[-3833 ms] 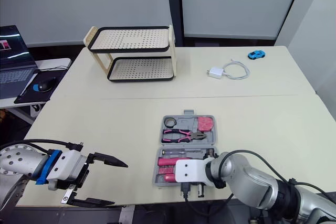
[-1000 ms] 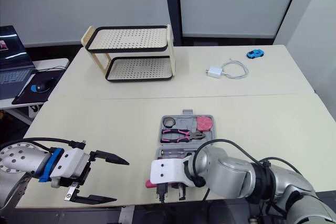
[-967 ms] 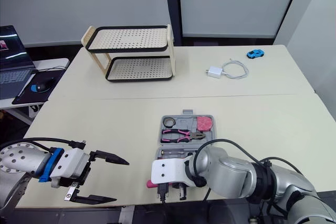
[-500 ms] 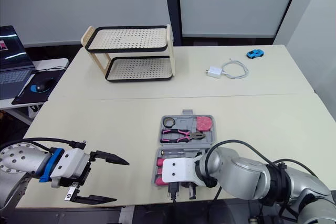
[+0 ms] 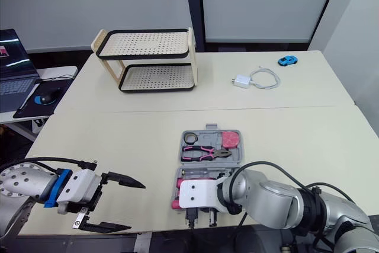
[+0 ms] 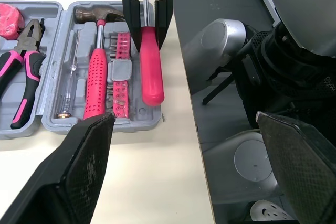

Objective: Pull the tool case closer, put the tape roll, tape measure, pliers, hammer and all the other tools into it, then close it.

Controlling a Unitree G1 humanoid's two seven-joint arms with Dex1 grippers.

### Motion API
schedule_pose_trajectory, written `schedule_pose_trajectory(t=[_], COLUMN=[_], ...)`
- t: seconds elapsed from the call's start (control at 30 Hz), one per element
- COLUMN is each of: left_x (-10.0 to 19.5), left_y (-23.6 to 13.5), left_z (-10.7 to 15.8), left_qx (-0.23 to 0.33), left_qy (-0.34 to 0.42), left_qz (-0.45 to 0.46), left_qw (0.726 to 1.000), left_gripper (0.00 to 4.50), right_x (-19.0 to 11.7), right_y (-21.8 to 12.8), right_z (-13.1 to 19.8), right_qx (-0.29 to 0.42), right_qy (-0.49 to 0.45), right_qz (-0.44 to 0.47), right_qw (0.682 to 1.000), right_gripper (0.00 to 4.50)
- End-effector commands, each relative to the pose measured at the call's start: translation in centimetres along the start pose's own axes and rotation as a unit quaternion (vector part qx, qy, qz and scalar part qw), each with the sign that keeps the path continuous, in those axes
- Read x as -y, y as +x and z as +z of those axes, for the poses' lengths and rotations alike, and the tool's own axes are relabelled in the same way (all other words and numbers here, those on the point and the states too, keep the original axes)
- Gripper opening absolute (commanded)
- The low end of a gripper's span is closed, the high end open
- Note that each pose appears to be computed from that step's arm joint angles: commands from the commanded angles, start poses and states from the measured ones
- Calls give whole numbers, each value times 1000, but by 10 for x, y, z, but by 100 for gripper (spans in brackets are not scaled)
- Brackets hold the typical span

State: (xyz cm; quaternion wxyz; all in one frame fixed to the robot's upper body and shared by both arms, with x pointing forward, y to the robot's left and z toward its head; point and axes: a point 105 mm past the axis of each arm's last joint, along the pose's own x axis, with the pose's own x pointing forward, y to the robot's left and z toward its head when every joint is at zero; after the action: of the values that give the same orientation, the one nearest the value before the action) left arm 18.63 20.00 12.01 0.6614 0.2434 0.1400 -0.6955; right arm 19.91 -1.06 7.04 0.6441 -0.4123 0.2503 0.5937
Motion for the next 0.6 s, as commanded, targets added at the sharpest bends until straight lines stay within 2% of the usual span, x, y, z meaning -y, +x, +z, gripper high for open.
schedule_pose_trajectory(t=[0.03,0.6], left_x=[0,-1], left_y=[-3,-2], left_z=[3,3], left_qx=[-8,-7], left_qy=[13,11], left_qz=[-2,-4], left_qw=[1000,1000], left_gripper=[450,450], right_x=[1,2], right_y=[0,2], right_z=[6,1], right_qx=[13,6], right_qy=[-10,-5], right_qz=[-5,-11], right_qw=[1000,1000], right_gripper=[60,60])
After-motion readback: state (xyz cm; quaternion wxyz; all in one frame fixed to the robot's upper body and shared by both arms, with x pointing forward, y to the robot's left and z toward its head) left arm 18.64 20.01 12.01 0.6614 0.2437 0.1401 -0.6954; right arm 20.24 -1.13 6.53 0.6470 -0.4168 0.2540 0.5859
